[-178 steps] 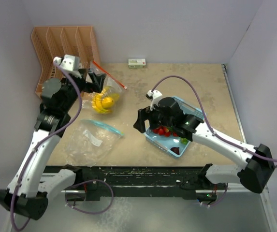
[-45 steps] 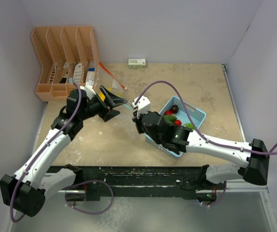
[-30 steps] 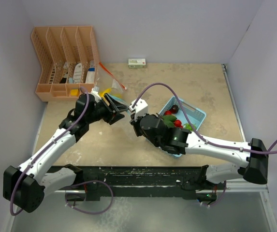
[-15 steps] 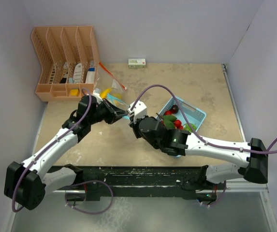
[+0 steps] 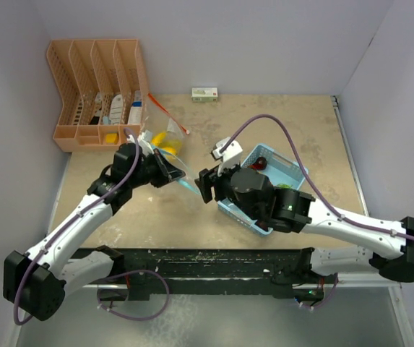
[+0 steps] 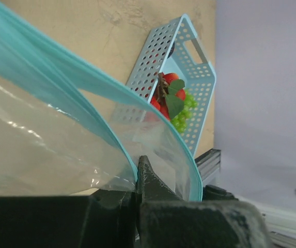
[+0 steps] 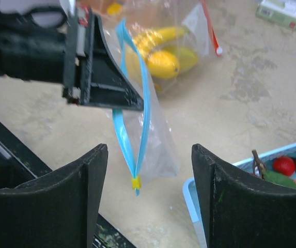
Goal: Place the food in the zip-top bag and seal the zipper
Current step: Open the zipper of the food storage bag.
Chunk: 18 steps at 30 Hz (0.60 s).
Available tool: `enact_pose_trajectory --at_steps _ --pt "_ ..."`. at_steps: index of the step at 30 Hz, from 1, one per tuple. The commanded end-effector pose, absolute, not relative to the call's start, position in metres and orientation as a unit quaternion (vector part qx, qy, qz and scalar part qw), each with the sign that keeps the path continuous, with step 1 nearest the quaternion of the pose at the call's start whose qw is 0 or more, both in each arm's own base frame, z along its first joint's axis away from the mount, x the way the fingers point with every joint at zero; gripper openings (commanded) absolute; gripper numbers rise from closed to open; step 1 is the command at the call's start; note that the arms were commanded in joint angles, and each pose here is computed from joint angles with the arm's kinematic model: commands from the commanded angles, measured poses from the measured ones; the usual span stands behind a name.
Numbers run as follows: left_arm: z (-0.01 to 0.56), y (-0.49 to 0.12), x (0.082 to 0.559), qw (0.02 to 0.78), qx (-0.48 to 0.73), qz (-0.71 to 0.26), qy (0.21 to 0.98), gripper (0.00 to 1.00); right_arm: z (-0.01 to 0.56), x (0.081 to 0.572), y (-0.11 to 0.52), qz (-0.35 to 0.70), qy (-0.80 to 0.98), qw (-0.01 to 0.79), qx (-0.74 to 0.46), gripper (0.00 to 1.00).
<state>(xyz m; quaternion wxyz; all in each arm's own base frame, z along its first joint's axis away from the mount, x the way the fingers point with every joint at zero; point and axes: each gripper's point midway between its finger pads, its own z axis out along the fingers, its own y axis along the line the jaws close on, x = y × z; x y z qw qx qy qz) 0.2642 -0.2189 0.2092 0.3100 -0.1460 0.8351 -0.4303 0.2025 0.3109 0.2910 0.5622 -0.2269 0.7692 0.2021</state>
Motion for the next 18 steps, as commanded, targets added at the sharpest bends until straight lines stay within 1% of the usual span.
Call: enact_pose_trajectory --at_steps 1,6,11,18 --pt "0.231 -0.213 0.263 0.367 -0.043 -0.398 0.840 0.00 0.331 0.200 0.317 0.240 0.755 0.573 -0.208 0.70" --pt "0.244 -0.212 0.257 0.383 0.026 -0.385 0.839 0.00 0.317 0.212 0.341 0.204 0.773 0.556 -0.226 0.70" --pt "0.260 -0.215 0.255 0.393 0.063 -0.390 0.831 0.00 0.309 0.216 0.367 0.205 0.782 0.539 -0.238 0.69" --pt "0.277 -0.225 0.246 0.393 0.100 -0.418 0.813 0.00 0.300 0.222 0.371 0.188 0.792 0.535 -0.227 0.66"
